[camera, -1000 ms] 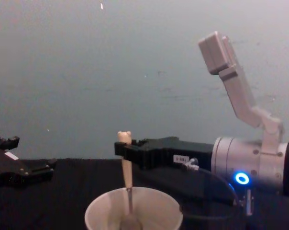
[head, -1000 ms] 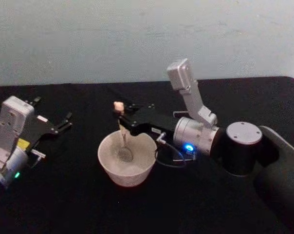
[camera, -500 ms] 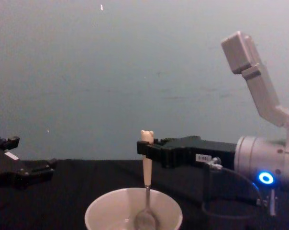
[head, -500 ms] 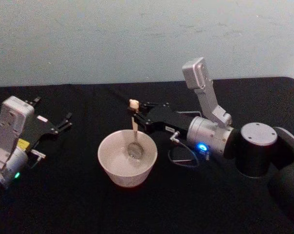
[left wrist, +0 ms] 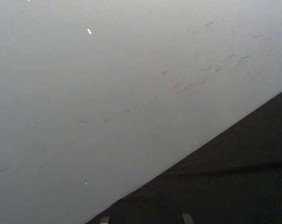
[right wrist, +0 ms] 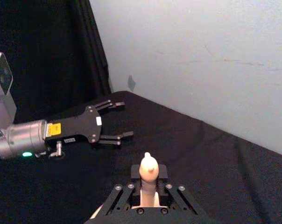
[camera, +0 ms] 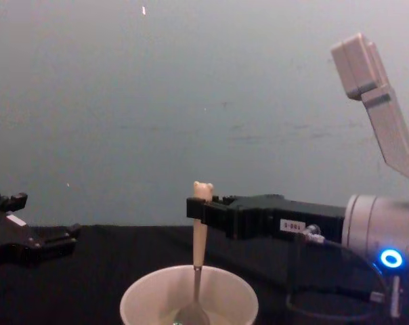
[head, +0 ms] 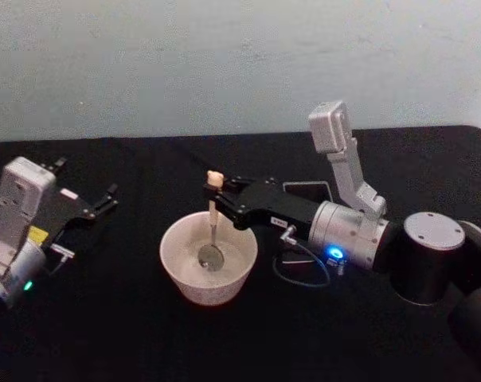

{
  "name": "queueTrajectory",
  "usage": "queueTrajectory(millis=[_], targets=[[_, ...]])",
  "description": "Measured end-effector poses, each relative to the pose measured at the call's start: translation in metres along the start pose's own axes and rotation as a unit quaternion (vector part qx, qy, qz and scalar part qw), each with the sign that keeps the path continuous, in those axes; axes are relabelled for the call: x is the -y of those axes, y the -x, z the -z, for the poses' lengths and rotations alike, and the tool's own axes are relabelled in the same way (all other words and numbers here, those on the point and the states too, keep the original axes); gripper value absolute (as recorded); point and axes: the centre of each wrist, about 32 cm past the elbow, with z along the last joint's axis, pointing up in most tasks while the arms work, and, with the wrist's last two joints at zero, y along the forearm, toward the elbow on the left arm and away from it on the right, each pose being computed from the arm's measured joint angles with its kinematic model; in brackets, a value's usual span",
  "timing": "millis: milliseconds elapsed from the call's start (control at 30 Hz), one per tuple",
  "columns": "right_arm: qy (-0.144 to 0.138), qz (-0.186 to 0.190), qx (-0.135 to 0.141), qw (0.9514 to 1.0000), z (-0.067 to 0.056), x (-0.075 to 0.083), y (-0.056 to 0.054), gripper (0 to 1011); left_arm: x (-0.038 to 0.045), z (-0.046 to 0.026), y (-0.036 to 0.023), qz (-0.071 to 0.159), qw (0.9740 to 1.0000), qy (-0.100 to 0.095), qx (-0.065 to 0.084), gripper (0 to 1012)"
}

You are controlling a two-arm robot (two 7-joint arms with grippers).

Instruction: Pick up the stirring spoon with one hand, stir inside the cup, then place it back in its original position.

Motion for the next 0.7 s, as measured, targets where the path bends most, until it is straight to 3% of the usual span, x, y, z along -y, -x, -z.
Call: queueTrajectory(millis=[700], targets=[[-0.012,0.007,-0.013,0.9998,-0.0033,0.0027,0.0008,195,0.0000,0.0000,0.0000,0.000,1.0000,0.000,0.000,1001]])
